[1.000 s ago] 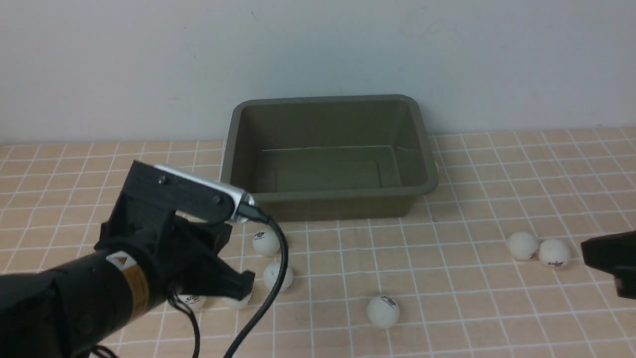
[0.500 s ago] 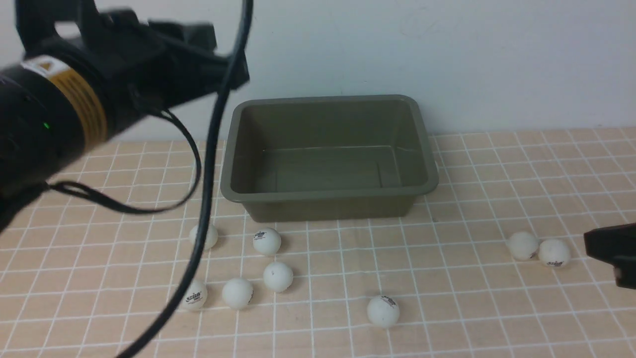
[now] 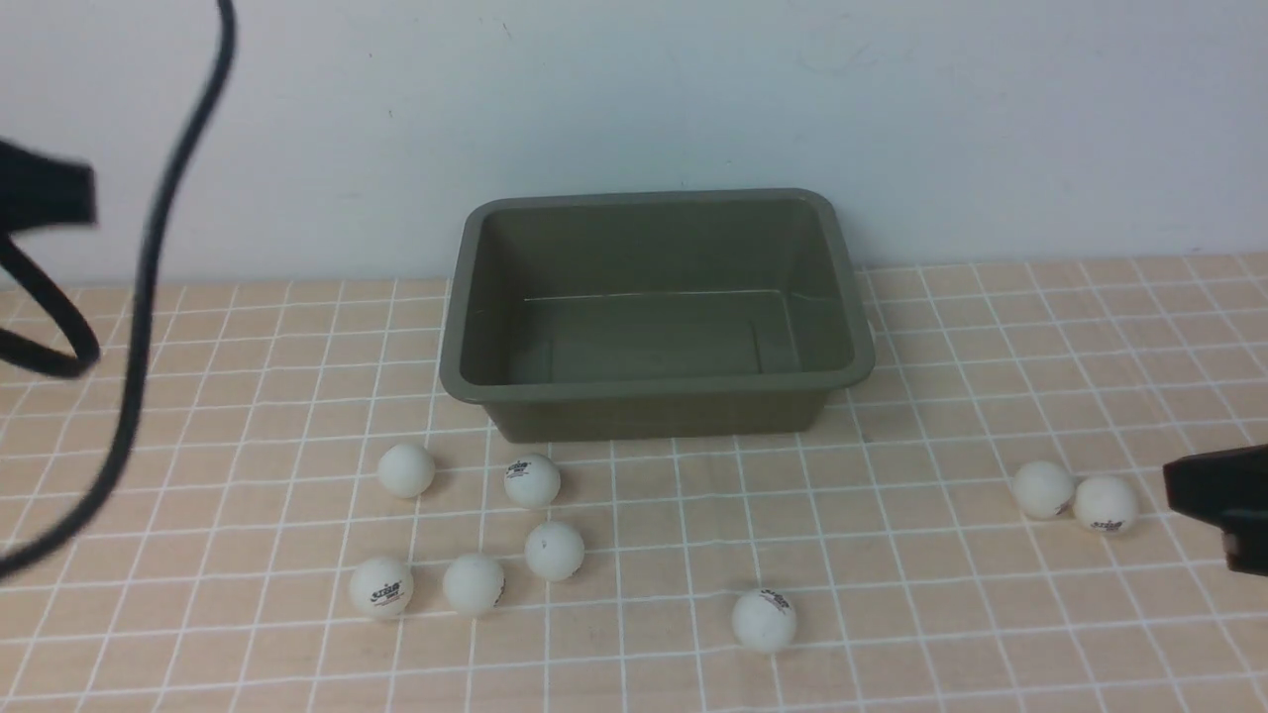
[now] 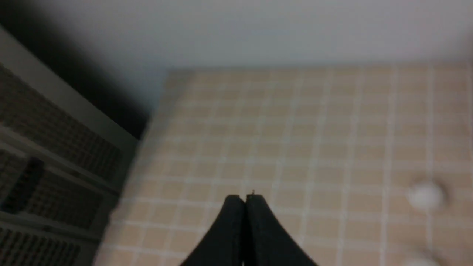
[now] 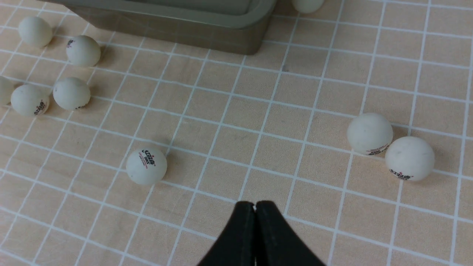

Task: Put the table tennis balls into the box on the light coffee tablecloth.
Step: 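Reach for and grasp a ping pong ball on the table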

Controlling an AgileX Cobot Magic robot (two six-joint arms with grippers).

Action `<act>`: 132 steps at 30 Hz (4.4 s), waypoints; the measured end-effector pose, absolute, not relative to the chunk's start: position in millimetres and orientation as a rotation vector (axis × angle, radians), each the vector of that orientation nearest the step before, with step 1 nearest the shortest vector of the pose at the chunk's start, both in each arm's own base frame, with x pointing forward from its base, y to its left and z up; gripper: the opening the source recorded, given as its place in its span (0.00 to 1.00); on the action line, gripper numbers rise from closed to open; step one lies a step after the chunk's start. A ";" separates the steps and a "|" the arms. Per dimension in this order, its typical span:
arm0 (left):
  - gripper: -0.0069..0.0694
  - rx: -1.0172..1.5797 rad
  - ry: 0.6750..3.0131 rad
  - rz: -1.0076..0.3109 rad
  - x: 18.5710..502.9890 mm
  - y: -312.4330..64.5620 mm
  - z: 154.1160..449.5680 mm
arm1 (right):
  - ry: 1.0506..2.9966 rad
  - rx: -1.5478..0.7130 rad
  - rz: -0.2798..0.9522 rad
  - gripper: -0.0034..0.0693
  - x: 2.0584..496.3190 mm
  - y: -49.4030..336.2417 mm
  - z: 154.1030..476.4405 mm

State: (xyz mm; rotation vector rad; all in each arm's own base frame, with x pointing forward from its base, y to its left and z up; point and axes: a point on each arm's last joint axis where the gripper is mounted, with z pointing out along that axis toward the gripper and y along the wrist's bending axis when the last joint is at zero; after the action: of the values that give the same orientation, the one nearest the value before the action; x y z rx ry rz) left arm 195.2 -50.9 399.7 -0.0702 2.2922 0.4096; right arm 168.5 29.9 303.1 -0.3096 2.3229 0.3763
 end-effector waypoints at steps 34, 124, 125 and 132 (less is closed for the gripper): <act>0.00 0.115 2.708 -0.173 238.9 -33.8 292.4 | 2.616 -0.330 0.173 0.03 280.8 10.8 275.6; 0.00 0.450 2.651 -0.362 233.1 -50.0 285.3 | 2.882 -0.947 0.037 0.53 361.2 -3.4 164.5; 0.00 0.450 2.651 -0.363 233.1 -50.0 285.3 | 2.886 -0.946 0.033 0.53 362.1 -3.7 166.6; 0.00 0.447 2.649 -0.381 232.9 -51.0 285.6 | 2.913 -0.885 0.023 0.53 380.1 -5.1 210.4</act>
State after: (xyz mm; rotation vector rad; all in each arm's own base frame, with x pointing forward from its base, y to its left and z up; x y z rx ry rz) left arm 232.9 -51.0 285.6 0.4468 2.6487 -0.3806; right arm 380.1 -5.1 210.4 -0.8847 2.9134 0.0234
